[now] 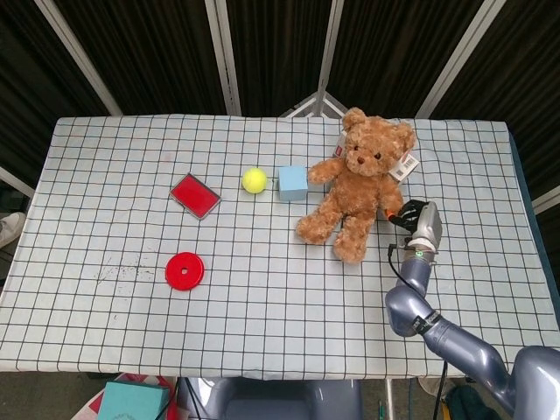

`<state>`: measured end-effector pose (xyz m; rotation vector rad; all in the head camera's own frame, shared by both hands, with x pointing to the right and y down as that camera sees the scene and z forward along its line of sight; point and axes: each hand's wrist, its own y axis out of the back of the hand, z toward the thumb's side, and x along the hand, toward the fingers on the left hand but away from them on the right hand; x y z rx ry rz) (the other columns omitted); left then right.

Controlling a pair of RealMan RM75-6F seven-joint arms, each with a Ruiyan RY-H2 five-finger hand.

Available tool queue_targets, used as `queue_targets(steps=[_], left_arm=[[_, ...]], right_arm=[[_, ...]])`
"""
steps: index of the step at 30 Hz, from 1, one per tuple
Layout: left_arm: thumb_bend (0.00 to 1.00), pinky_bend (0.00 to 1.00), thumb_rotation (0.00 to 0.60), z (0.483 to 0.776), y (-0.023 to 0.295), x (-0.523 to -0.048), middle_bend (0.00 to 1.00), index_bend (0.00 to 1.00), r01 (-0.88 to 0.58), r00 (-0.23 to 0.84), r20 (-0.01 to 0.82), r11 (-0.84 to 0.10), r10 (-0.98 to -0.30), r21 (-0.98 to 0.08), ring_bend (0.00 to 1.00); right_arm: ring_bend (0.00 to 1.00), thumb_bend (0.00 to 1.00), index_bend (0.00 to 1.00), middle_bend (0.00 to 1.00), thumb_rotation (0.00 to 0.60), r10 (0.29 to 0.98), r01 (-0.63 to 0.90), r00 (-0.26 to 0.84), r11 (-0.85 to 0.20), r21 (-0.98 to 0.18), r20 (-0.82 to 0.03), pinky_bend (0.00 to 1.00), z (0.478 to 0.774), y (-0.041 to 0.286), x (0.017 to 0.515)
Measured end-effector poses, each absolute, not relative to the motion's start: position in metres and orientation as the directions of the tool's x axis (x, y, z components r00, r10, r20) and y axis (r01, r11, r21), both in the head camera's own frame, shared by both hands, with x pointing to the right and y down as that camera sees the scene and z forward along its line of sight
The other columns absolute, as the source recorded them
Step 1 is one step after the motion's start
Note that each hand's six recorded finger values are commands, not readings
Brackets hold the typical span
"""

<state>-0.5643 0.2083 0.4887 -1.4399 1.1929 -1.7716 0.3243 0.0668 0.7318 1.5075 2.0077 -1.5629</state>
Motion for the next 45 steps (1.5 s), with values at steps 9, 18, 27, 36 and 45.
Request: queue_targets(steps=[9, 18, 27, 36, 45], left_arm=[[0.19, 0.14, 0.600, 0.487, 0.209, -0.566, 0.02, 0.28, -0.110, -0.275, 0.458, -0.445, -0.846, -0.889, 0.01], [0.19, 0.14, 0.600, 0.487, 0.210, -0.566, 0.02, 0.28, -0.109, -0.274, 0.458, -0.446, -0.846, -0.888, 0.01], [0.19, 0.14, 0.600, 0.486, 0.210, -0.567, 0.02, 0.28, -0.110, -0.278, 0.456, -0.443, -0.846, -0.890, 0.01], [0.19, 0.14, 0.600, 0.487, 0.210, -0.566, 0.02, 0.28, -0.110, -0.274, 0.458, -0.446, -0.846, -0.888, 0.01], [0.19, 0.14, 0.600, 0.485, 0.210, -0.567, 0.02, 0.28, -0.112, -0.277, 0.454, -0.440, -0.847, -0.891, 0.01]], right_arm=[[0.47, 0.30, 0.77, 0.57, 0.600, 0.609, 0.779, -0.463, -0.068, -0.624, -0.644, 0.19, 0.726, 0.060, 0.323], [0.47, 0.30, 0.77, 0.57, 0.600, 0.619, 0.776, -0.457, -0.074, -0.627, -0.639, 0.19, 0.723, 0.060, 0.320], [0.47, 0.30, 0.77, 0.57, 0.600, 0.587, 0.767, -0.468, -0.102, -0.633, -0.661, 0.19, 0.737, 0.067, 0.326], [0.47, 0.30, 0.77, 0.57, 0.600, 0.630, 0.751, -0.458, -0.103, -0.652, -0.627, 0.19, 0.721, 0.056, 0.318], [0.47, 0.30, 0.76, 0.57, 0.600, 0.611, 0.754, -0.457, -0.120, -0.646, -0.646, 0.19, 0.731, 0.066, 0.321]])
